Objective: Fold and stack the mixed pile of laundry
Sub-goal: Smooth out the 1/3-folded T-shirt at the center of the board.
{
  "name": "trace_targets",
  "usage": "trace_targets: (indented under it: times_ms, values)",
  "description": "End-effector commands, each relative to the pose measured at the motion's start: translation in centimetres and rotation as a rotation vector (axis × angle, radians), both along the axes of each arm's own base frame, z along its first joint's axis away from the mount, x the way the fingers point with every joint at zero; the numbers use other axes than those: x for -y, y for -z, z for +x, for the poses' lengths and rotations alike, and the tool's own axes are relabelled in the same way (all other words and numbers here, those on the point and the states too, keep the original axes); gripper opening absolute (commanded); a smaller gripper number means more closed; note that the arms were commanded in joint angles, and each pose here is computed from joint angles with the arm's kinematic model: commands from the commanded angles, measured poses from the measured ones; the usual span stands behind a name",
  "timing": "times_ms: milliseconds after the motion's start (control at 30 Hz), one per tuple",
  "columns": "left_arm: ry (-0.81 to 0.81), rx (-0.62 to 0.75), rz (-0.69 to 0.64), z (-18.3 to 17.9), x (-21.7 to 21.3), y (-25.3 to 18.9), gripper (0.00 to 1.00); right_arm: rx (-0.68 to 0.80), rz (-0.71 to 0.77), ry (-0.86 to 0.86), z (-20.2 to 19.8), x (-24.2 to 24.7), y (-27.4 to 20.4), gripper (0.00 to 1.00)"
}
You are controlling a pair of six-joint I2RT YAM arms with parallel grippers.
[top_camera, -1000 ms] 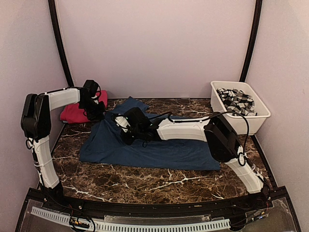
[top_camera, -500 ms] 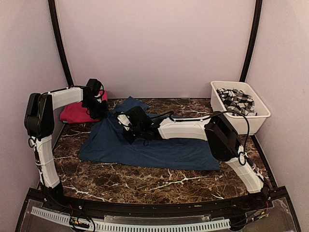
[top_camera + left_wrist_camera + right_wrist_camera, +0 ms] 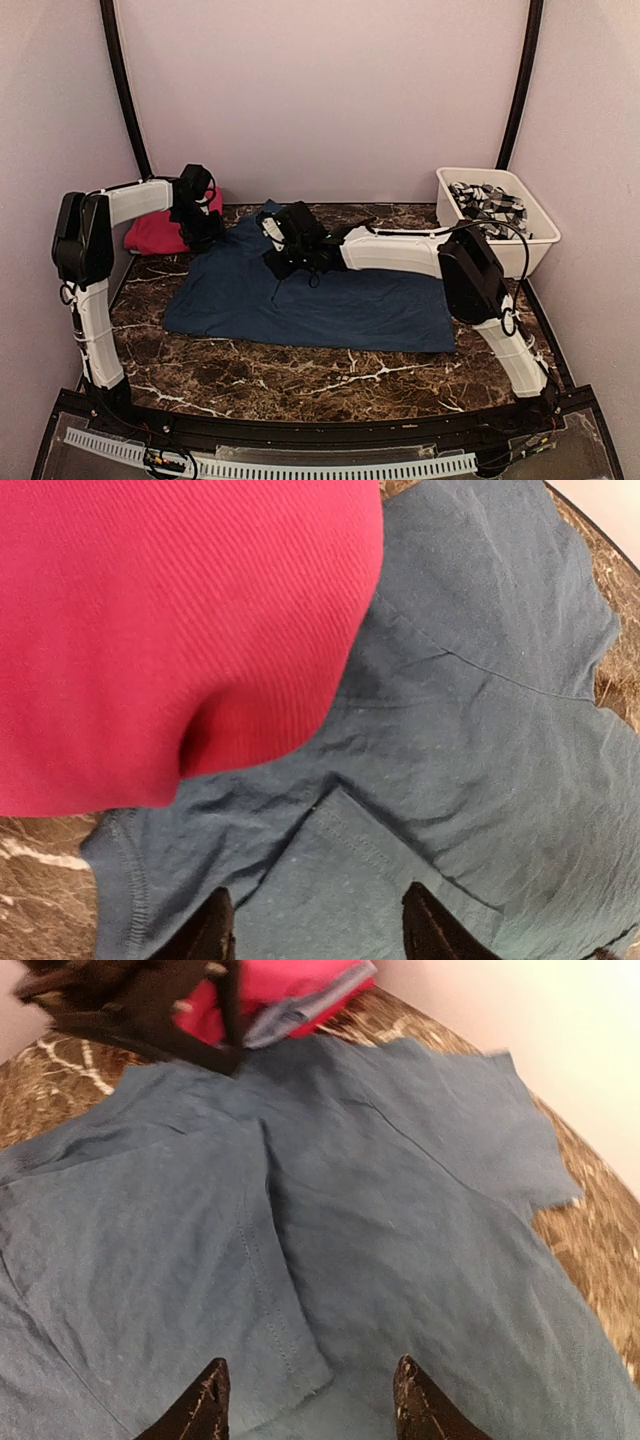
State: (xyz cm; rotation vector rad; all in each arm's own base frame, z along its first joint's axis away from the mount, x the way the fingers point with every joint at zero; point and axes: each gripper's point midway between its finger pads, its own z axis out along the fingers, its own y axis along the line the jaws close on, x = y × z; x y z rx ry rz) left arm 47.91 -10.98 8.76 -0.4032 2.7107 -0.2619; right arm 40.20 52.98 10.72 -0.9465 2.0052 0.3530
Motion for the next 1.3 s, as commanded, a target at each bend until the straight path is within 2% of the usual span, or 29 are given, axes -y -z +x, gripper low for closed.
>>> trace_targets:
  times_ms: [0,100,200,233,300,500,633,800,1067,1267]
  values:
    - [-0.073,0.056,0.025,-2.3,-3.6,-4.7,0.6,-0.083,0.084,0.17,2.9,6.3,-4.1,0.58]
    - [-0.094,0.071,-0.007,-4.1,-4.4,-6.2,0.63,-0.139,0.131,0.192,3.2,9.3,-5.8,0.6]
    - [-0.135,0.018,-0.03,-7.4,-4.9,-4.8,0.64,-0.197,0.123,0.183,1.5,11.8,-6.6,0.59]
    - [-0.142,0.035,-0.047,-8.1,-4.9,-5.4,0.64,-0.215,0.112,0.177,0.5,12.5,-6.7,0.59]
    - [-0.155,-0.017,-0.092,-11.4,-4.5,-3.3,0.64,-0.267,0.095,0.18,-2.1,14.7,-6.9,0.59]
    - [-0.201,-0.069,-0.169,-17.0,-4.1,-1.1,0.59,-0.516,0.024,0.256,-10.7,21.7,-1.9,0.59]
    - [-0.15,-0.078,-0.226,-18.5,-2.3,-0.9,0.54,-0.649,0.094,0.305,-14.6,23.7,0.2,0.58]
    - [-0.146,-0.143,-0.237,-19.1,-1.3,1.6,0.54,-0.748,0.095,0.34,-16.5,24.5,3.6,0.57]
    - [-0.282,-0.309,-0.189,-21.0,-3.4,7.4,0.56,-0.845,0.001,0.522,-17.4,29.2,8.8,0.57]
    - [-0.365,-0.343,-0.14,-23.6,-4.9,7.2,0.56,-0.93,0.016,0.594,-19.6,30.8,9.6,0.57]
